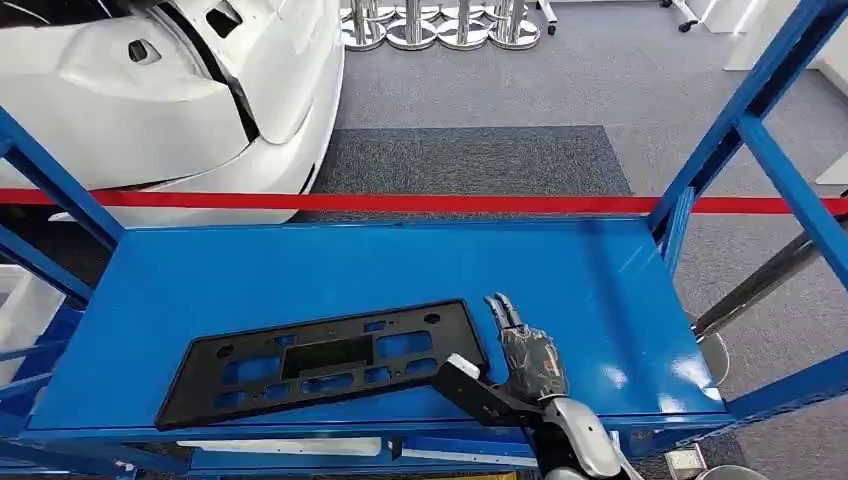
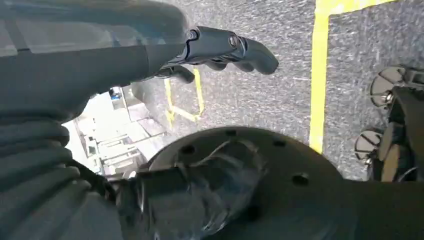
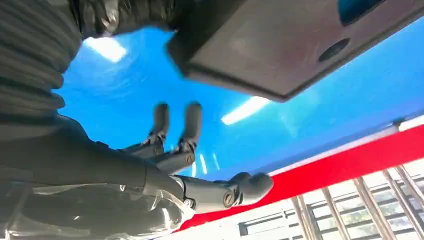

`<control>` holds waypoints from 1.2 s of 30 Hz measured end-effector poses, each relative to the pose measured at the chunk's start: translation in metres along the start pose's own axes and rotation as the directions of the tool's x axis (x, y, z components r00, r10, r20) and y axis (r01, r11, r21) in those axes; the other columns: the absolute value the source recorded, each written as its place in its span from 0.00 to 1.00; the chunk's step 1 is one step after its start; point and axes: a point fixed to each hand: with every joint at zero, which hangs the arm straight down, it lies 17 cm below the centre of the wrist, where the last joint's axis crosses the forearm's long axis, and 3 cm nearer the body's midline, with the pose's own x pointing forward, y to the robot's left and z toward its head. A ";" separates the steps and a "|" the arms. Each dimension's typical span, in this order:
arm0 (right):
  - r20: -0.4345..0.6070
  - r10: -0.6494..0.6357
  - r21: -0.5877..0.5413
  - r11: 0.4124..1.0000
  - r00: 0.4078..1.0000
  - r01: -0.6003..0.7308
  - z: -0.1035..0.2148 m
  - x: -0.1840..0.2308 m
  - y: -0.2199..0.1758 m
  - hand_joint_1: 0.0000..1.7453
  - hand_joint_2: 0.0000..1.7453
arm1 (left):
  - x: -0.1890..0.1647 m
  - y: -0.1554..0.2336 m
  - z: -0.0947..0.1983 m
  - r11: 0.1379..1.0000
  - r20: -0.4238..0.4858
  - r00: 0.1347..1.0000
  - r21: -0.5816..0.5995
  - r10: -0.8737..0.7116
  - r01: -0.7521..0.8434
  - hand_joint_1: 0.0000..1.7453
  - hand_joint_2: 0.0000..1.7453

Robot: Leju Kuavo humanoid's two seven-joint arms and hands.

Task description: Take the parts from the cabinet and place them on the table.

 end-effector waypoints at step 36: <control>-0.006 -0.001 -0.001 1.000 1.000 0.001 0.002 -0.001 0.000 0.00 1.00 | -0.003 0.000 0.001 1.000 -0.005 1.000 -0.003 -0.013 0.013 0.00 0.00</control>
